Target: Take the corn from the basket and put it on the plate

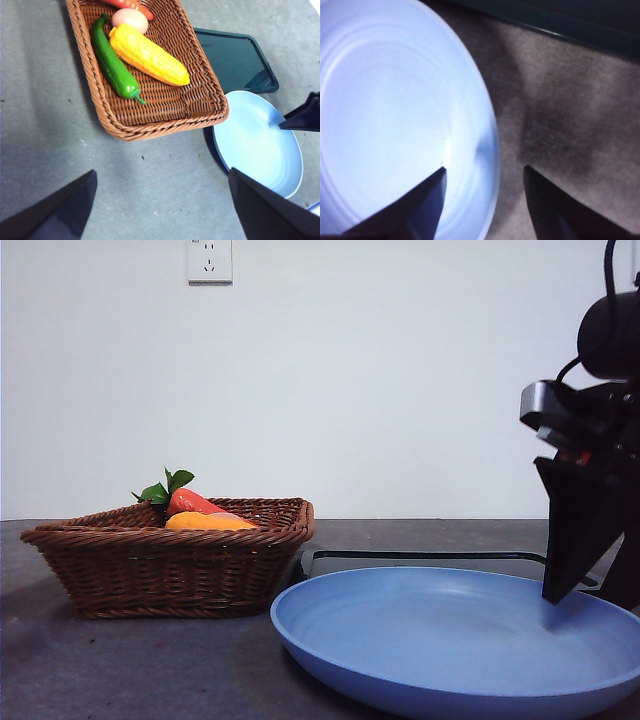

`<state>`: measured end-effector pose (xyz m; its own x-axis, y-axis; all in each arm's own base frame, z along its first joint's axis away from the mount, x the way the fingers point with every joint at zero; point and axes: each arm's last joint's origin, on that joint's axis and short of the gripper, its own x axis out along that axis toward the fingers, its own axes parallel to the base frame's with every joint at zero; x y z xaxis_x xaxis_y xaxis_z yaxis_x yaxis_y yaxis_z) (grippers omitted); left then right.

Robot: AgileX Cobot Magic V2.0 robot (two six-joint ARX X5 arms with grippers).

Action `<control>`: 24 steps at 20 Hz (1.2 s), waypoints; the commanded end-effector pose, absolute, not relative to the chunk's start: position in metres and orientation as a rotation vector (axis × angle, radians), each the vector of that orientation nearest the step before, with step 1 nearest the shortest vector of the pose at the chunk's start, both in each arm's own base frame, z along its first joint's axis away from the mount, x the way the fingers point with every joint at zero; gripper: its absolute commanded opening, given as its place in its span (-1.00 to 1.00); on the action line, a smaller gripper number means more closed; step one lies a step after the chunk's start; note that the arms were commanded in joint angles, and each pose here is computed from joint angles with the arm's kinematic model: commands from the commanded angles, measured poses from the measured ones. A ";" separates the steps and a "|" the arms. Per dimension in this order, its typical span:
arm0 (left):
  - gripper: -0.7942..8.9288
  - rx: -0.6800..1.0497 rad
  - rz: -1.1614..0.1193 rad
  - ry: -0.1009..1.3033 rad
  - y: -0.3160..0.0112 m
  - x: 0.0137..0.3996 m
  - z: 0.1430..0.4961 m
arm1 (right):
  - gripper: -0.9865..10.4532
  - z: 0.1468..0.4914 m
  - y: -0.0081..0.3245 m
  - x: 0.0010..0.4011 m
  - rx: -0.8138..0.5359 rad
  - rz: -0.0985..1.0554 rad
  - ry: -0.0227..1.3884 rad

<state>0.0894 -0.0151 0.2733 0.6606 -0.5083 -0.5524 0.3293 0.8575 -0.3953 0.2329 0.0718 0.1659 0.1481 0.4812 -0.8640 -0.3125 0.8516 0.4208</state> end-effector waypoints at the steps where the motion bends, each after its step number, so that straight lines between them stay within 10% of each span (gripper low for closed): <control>1: 0.05 -0.271 -0.489 0.681 -0.015 0.090 0.280 | -0.50 0.162 0.077 0.239 0.150 0.581 1.307; 8: 0.05 -0.288 -0.483 0.669 -0.015 0.091 0.281 | -0.83 0.158 0.078 0.240 0.143 0.579 1.320; 24: 0.04 -0.387 -0.501 0.657 -0.023 0.125 0.291 | -0.82 0.197 0.059 0.223 0.146 0.495 1.224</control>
